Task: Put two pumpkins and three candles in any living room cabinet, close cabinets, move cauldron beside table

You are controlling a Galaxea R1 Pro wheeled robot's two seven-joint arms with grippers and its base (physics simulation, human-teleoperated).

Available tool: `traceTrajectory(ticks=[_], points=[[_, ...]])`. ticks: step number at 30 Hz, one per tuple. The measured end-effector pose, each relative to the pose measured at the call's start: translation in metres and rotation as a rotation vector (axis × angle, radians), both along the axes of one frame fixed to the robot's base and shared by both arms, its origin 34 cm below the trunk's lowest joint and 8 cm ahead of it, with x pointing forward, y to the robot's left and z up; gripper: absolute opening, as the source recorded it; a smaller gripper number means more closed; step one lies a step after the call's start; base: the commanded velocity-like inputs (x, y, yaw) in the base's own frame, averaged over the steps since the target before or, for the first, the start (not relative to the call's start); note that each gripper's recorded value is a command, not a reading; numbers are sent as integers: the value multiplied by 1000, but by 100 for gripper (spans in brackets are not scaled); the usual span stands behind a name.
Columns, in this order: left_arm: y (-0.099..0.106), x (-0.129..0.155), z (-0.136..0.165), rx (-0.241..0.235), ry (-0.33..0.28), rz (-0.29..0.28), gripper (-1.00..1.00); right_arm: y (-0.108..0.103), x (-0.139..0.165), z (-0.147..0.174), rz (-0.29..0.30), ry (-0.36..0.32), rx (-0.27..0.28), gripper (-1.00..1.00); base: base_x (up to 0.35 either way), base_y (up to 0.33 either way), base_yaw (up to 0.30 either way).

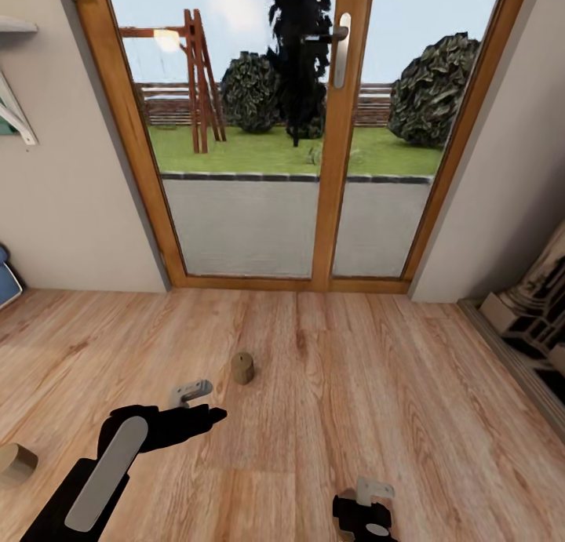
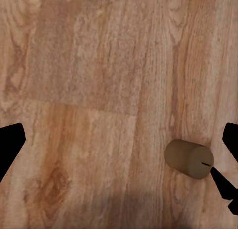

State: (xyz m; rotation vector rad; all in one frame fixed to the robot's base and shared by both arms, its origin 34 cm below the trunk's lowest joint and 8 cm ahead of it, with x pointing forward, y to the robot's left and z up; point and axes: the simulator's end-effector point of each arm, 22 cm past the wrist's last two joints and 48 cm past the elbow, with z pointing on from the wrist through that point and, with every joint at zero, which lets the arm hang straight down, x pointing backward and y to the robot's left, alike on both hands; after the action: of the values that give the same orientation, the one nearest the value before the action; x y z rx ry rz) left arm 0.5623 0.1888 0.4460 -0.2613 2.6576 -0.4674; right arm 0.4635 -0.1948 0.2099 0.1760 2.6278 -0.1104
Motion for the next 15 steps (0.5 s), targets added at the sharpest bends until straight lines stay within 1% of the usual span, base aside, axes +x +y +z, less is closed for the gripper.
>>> traceTrajectory(ticks=[13, 15], points=[[-3, -8, -29, -4, -1, -2, 100, 0, -8, -29, -1, 0, 0, 100, 0, 0, 0], [-3, -9, -33, -3, 7, -2, 100, 0, -11, -33, -1, 8, 0, 100, 0, 0, 0]])
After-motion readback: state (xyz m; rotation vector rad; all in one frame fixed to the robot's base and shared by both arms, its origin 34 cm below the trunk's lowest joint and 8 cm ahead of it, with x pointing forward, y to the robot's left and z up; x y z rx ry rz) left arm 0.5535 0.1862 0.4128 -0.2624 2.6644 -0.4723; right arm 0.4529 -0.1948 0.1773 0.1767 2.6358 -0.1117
